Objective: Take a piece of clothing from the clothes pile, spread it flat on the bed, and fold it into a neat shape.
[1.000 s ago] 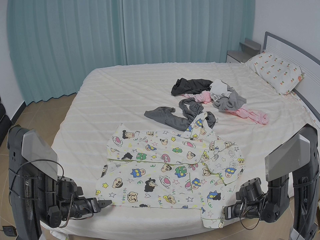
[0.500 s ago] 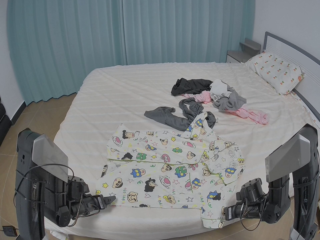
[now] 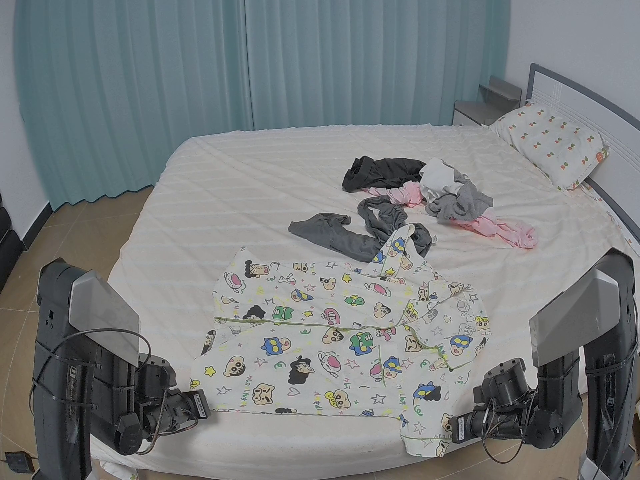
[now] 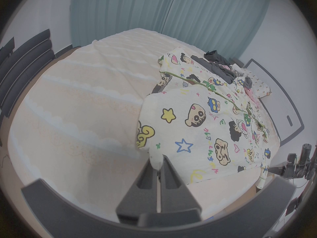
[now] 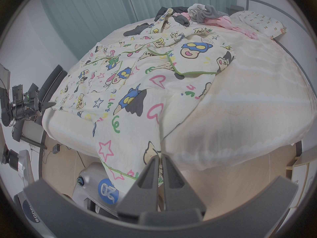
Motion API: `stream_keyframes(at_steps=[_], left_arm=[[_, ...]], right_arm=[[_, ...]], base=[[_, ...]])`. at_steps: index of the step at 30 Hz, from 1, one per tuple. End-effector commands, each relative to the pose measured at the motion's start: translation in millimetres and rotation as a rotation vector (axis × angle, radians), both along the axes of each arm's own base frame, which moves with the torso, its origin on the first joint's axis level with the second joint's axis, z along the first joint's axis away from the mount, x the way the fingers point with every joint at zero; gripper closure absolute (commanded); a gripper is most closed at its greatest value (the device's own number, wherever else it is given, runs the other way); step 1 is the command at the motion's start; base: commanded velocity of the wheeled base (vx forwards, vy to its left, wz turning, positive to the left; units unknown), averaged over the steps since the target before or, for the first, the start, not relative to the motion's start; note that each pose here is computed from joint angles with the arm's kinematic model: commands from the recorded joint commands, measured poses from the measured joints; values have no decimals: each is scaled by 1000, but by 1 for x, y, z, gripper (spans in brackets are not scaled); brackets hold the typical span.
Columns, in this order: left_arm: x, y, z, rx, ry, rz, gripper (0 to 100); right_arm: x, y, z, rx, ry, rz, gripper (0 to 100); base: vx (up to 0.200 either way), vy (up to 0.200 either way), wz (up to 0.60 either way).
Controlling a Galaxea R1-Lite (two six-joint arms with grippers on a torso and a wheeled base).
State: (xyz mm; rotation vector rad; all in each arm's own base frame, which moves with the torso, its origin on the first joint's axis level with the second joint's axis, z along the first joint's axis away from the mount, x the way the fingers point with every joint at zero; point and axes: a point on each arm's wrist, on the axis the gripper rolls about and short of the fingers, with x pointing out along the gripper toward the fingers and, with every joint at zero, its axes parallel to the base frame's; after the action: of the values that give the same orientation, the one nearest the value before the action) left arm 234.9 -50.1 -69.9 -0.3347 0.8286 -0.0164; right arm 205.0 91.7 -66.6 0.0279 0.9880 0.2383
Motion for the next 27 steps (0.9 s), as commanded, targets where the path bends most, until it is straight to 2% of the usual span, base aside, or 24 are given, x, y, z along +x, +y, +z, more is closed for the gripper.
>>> stream_keyframes(at_steps=[1,11,19,22,26,27], left_arm=[[-9,2,3,11,18,-8,100],[-28,6,9,79,69,-73,100],[-33,5,8,93,99,-88,100],[-37,7,6,116,141,-107,100],[-37,7,7,123,146,-118,100],[-37,7,7,123,147,-116,100]], right_arm=[[-5,-3,1,-20,12,18,100],[-13,-8,1,-59,38,56,100],[-17,-10,1,-66,53,74,100],[-17,-10,1,-65,54,74,100],[-17,-10,1,-61,55,79,100],[-16,-9,1,-36,57,92,100]], base=[[0,0,0],[0,0,0],[0,0,0],[0,0,0],[0,0,0],[0,0,0]])
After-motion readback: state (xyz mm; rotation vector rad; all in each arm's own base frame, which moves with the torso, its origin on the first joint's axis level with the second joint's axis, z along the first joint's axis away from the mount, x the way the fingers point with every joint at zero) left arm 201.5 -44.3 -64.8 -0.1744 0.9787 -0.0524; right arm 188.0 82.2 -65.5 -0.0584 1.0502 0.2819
